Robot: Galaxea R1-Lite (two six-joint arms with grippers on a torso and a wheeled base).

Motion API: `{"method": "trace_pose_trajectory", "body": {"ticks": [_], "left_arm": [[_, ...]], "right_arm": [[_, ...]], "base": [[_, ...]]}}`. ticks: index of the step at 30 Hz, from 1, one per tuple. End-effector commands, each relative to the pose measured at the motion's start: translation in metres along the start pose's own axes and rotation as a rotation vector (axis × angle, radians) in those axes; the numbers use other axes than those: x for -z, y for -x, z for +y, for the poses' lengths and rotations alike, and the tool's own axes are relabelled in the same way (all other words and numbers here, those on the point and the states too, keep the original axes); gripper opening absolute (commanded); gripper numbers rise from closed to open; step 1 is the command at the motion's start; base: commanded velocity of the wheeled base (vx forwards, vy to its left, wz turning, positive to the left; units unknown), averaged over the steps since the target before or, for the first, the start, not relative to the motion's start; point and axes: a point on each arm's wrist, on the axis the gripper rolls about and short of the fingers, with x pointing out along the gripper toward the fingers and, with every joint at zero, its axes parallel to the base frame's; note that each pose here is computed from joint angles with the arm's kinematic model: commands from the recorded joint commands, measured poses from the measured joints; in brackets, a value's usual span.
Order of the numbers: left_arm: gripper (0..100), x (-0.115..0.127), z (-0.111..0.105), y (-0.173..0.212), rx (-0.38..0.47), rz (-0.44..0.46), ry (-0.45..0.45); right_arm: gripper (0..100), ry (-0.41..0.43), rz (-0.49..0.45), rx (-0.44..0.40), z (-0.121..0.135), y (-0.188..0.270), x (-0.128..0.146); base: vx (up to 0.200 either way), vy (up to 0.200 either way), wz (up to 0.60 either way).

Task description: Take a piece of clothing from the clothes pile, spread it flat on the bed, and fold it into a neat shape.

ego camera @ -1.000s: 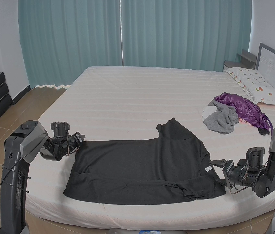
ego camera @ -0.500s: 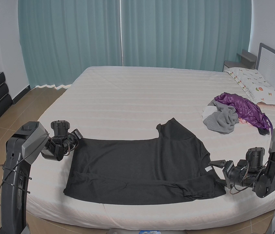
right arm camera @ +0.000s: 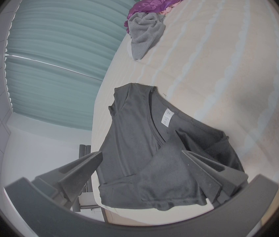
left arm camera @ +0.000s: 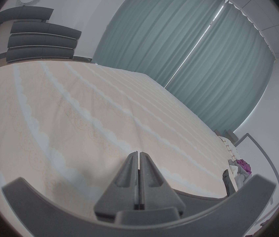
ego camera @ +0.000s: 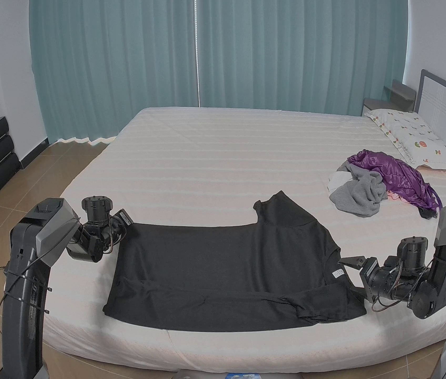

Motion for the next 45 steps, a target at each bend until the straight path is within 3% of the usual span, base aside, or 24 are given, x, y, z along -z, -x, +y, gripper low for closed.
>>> {"method": "trace_pose_trajectory", "body": {"ticks": [1, 5, 9, 12, 20, 23, 32, 45], "left_arm": [[0, 0.001, 0.001, 0.0, -0.002, 0.003, 0.001], [0, 0.002, 0.001, 0.0, -0.002, 0.006, 0.0], [0, 0.002, 0.001, 0.0, -0.003, 0.008, 0.003], [0, 0.003, 0.001, 0.0, -0.003, 0.01, 0.003], [0, 0.003, 0.001, 0.0, -0.005, 0.012, 0.006], [0, 0.004, 0.001, 0.0, -0.006, 0.014, 0.006], [0, 0.004, 0.001, 0.0, -0.005, 0.014, 0.005], [0, 0.006, 0.002, 0.003, -0.009, 0.023, 0.005]], "right_arm": [[100, 0.031, -0.038, -0.023, 0.011, -0.009, -0.003], [100, 0.098, -0.08, -0.044, 0.024, -0.03, -0.008], [100, 0.265, -0.104, -0.011, 0.032, -0.066, -0.027], [100, 0.323, -0.142, 0.028, 0.048, -0.092, -0.044], [100, 0.393, -0.115, 0.124, 0.062, -0.156, -0.079], [100, 0.417, -0.081, 0.168, 0.046, -0.181, -0.079], [100, 0.449, -0.161, 0.148, 0.044, -0.228, -0.097], [100, 0.438, -0.201, 0.13, 0.045, -0.248, -0.114]], "base": [[0.0, 0.0, 0.0], [0.0, 0.0, 0.0], [0.0, 0.0, 0.0], [0.0, 0.0, 0.0], [0.0, 0.0, 0.0], [0.0, 0.0, 0.0], [0.0, 0.0, 0.0], [0.0, 0.0, 0.0]]}}
